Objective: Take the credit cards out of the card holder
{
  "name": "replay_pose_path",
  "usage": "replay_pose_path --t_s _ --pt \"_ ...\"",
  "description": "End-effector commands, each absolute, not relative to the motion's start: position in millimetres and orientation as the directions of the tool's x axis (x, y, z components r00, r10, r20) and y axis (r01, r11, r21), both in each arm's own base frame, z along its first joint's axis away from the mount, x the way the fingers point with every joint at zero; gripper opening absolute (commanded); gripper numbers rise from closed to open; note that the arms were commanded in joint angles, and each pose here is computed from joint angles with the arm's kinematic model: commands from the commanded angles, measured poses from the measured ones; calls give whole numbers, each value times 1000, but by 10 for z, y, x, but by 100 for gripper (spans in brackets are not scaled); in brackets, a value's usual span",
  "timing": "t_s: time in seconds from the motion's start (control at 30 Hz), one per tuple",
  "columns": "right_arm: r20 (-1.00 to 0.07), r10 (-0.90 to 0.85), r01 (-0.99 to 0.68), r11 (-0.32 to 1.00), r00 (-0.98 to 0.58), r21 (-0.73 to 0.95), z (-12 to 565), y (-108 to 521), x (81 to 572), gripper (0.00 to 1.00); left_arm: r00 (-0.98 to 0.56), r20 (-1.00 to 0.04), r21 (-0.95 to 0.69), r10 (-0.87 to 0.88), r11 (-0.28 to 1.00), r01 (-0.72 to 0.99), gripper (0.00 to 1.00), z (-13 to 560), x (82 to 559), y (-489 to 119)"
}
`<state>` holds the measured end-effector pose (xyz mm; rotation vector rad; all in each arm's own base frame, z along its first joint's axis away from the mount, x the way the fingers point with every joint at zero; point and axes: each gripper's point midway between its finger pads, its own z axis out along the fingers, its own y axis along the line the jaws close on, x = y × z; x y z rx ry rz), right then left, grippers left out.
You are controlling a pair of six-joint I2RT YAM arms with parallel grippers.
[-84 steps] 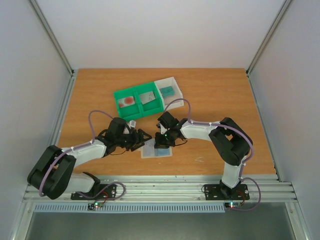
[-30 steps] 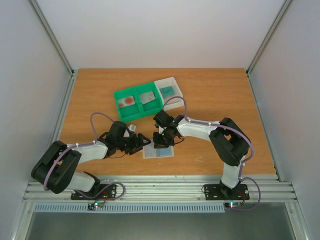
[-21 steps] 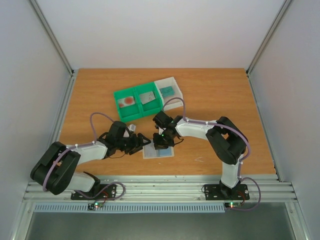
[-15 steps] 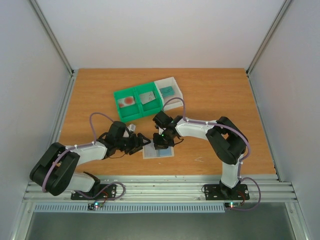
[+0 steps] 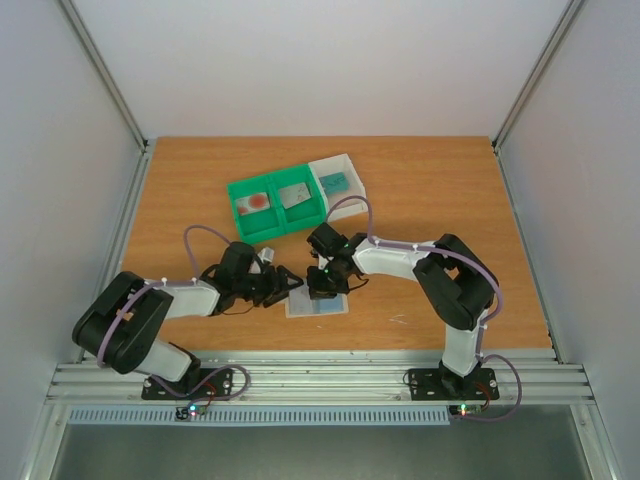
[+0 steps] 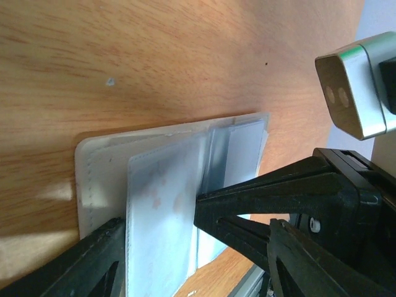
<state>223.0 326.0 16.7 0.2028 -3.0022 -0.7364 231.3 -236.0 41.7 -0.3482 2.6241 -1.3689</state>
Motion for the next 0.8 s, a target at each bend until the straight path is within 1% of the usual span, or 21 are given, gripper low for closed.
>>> replay_pose_path --t_s 0.0,0.07,0.17,0.2,0.27,0.33,0.37,0.4,0.57,0.63,0.7,0.77 --pt "40 -127 -98 896 -991 433 -27 3186 2139 1 -960 -37 -842 -276 526 -119 60 382 2336 -2404" --pt "36 -127 -99 895 -991 435 -22 3186 2140 1 -961 -29 -852 -276 510 -121 55 397 2343 -2427" --pt "18 -128 -106 887 -992 449 17 3201 2155 1 -960 -23 -861 -279 494 -123 42 438 2356 -2447" --pt "0 -127 -113 879 -992 463 51 3220 2176 1 -959 -21 -856 -283 501 -129 37 423 2359 -2439" --pt "-41 -118 -123 865 -992 486 95 3243 2211 2 -960 -16 -831 -280 538 -143 22 348 2349 -2405" --pt "-85 -110 -138 854 -990 502 168 3249 2250 4 -962 -14 -821 -272 553 -144 9 300 2343 -2398" --pt "-106 -107 -146 850 -989 506 219 3249 2271 5 -963 -10 -819 -269 554 -146 4 288 2341 -2402" --pt "-127 -106 -157 847 -986 508 285 3246 2288 7 -964 -5 -818 -265 555 -149 1 285 2339 -2407" --pt "-217 -104 -196 865 -971 463 564 3064 2361 20 -968 -13 -791 -250 595 -143 0 302 2330 -2373" --pt "-253 -111 -213 882 -961 422 615 2937 2386 29 -969 -27 -772 -245 621 -136 0 331 2324 -2338" --pt "-265 -97 -200 897 -959 394 613 2801 2419 34 -971 -49 -757 -233 643 -116 2 375 2330 -2312" --pt "-261 -88 -187 904 -961 385 560 2710 2431 37 -973 -65 -747 -221 657 -100 5 411 2341 -2303"
